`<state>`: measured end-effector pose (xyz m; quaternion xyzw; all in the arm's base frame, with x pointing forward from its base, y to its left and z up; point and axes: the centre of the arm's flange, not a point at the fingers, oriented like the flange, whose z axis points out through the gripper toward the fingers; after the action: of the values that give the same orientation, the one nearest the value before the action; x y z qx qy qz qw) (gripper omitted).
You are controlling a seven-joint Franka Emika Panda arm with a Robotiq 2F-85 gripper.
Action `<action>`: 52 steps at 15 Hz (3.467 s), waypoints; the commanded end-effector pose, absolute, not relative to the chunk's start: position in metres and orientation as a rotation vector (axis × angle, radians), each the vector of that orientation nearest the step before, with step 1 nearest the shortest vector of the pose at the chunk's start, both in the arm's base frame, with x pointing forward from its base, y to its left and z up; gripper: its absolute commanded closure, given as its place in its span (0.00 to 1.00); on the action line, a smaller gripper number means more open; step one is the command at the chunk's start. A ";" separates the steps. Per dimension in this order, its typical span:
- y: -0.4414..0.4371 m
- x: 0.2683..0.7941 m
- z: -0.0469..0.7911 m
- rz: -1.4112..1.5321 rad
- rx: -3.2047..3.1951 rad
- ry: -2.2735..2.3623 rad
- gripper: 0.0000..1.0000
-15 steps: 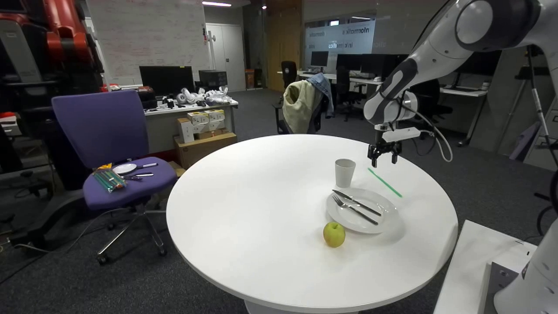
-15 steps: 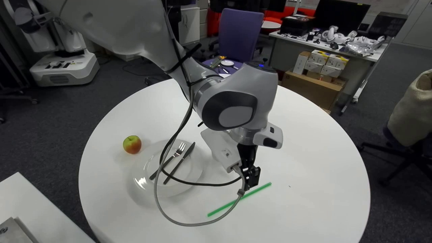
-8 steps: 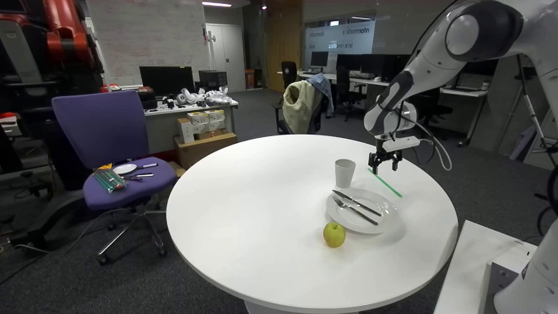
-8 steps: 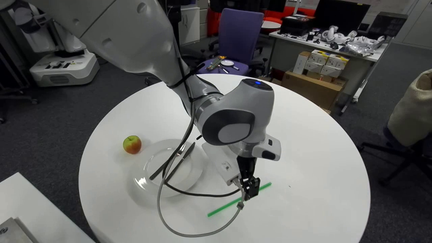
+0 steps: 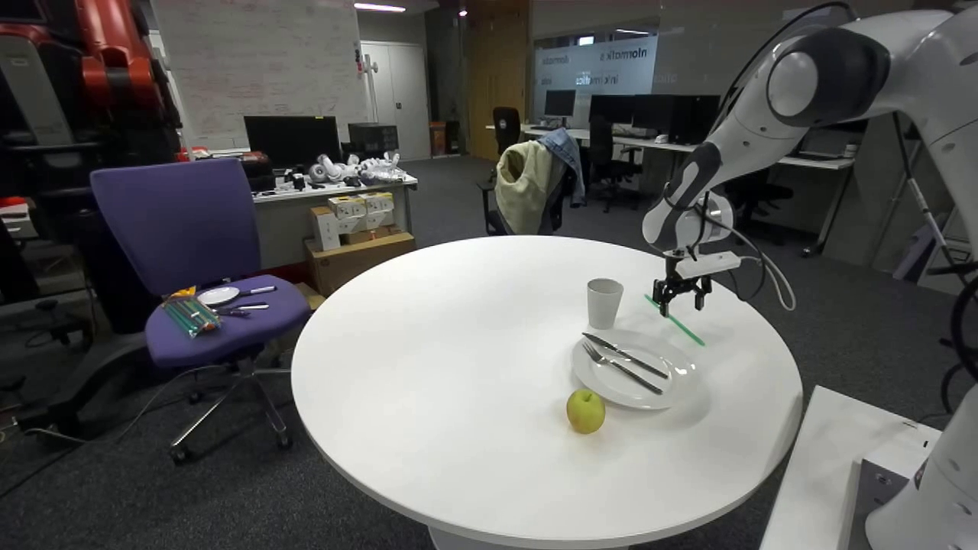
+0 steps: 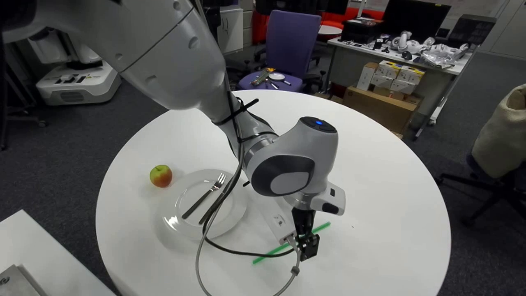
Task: Place the green straw in the cup
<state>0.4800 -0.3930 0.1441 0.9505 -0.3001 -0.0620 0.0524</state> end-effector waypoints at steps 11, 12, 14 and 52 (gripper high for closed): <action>-0.419 0.488 0.141 -0.109 2.888 -1.101 0.69; -0.419 0.488 0.141 -0.106 2.889 -1.106 0.78; -0.419 0.489 0.141 -0.103 2.888 -1.111 0.81; -0.397 0.507 0.241 0.683 2.622 -1.164 1.00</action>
<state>0.5216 -0.4230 0.2041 0.9012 -0.3846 0.1738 0.0990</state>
